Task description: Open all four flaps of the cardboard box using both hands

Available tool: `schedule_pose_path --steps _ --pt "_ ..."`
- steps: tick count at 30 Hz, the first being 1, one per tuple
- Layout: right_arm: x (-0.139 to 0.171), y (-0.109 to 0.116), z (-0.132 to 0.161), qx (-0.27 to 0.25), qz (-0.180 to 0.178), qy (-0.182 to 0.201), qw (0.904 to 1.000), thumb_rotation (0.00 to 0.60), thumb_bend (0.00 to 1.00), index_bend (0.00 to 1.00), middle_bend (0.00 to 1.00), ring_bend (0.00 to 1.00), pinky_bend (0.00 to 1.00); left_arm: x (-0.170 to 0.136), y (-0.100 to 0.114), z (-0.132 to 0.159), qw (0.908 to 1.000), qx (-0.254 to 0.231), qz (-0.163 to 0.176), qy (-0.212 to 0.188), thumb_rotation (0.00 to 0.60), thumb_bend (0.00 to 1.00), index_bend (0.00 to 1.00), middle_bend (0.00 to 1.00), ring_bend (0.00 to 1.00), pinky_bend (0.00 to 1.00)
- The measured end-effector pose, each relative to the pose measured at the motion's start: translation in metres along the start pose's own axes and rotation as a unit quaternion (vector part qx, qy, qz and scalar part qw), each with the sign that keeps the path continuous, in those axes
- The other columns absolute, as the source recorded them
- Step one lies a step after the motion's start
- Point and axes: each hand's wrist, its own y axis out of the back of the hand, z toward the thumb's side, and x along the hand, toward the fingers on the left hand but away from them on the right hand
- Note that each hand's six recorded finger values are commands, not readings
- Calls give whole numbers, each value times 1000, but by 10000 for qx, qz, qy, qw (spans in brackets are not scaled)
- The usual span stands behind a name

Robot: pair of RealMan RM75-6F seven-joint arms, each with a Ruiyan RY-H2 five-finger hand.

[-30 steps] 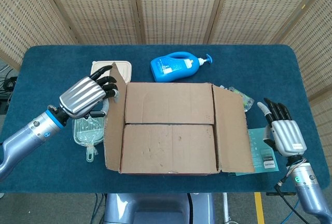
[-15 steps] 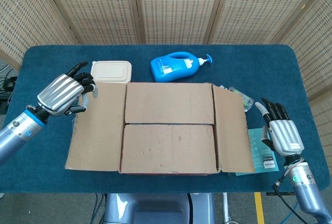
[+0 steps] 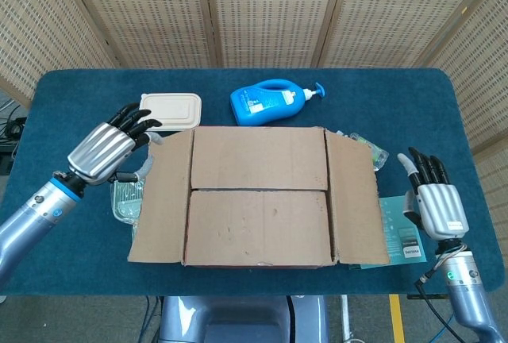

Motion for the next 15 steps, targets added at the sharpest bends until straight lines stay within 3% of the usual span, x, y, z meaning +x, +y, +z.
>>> schedule_pose_path --steps 9,10,15 --pt "4 -6 -6 -71 -52 -96 9999 600 826 0 0 0 0 26 -21 33 9995 -249 34 -213 104 382 80 0 0 0" --pt "4 -6 -6 -87 -53 -99 9999 600 826 0 0 0 0 30 -22 37 9993 -264 41 -250 131 382 62 0 0 0" --pt "5 -5 -7 -97 -59 -105 9999 600 819 0 0 0 0 52 -32 59 9989 -248 -33 -388 416 385 0 0 0 0"
